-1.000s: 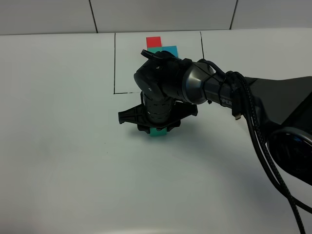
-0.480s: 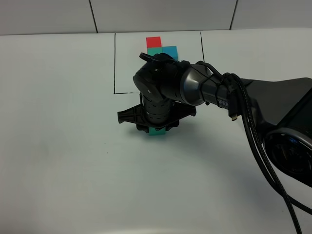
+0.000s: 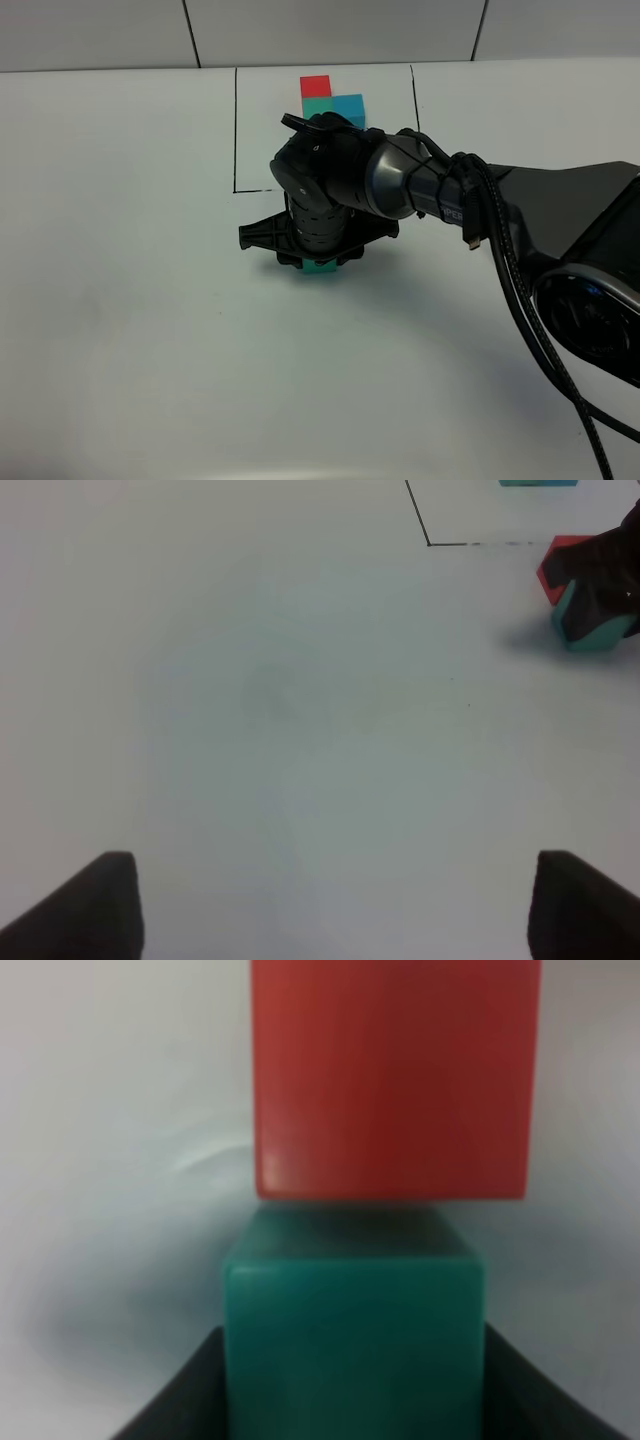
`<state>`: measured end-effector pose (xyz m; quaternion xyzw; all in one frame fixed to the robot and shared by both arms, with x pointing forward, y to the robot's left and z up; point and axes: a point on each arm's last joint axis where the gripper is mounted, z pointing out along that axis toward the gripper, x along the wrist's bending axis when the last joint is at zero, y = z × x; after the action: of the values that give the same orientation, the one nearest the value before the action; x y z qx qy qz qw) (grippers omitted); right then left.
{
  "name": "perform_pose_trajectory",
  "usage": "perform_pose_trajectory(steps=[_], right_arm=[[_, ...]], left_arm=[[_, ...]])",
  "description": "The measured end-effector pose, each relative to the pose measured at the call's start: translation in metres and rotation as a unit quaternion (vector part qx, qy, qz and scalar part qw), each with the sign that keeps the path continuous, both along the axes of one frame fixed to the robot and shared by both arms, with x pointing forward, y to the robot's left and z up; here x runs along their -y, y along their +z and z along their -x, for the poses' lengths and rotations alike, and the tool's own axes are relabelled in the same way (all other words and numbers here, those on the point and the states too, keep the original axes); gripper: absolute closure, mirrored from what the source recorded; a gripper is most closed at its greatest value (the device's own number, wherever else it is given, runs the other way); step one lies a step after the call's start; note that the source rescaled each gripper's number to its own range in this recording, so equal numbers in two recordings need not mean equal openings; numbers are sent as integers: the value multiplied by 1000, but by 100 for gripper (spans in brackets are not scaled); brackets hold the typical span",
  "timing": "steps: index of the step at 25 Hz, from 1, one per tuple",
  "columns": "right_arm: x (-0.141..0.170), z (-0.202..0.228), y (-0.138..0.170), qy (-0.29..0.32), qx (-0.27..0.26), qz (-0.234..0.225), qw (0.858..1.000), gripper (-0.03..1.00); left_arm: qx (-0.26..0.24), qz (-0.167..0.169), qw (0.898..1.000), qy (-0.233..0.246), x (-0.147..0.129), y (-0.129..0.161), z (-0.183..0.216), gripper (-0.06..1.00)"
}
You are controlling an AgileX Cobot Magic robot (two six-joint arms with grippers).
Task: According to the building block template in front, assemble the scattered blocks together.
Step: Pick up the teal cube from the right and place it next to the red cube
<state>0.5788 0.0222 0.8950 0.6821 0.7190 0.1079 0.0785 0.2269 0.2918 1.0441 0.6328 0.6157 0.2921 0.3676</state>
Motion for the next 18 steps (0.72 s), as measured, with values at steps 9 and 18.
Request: perform_pose_trajectory(steps=[9,18], right_arm=[[0,-1,-2,0,2,3,1000,97],[-1,0,-3,-1,6,7,1000,97]], left_arm=[[0,0,1000,0,0,0,0,11],[0,0,1000,0,0,0,0,11]])
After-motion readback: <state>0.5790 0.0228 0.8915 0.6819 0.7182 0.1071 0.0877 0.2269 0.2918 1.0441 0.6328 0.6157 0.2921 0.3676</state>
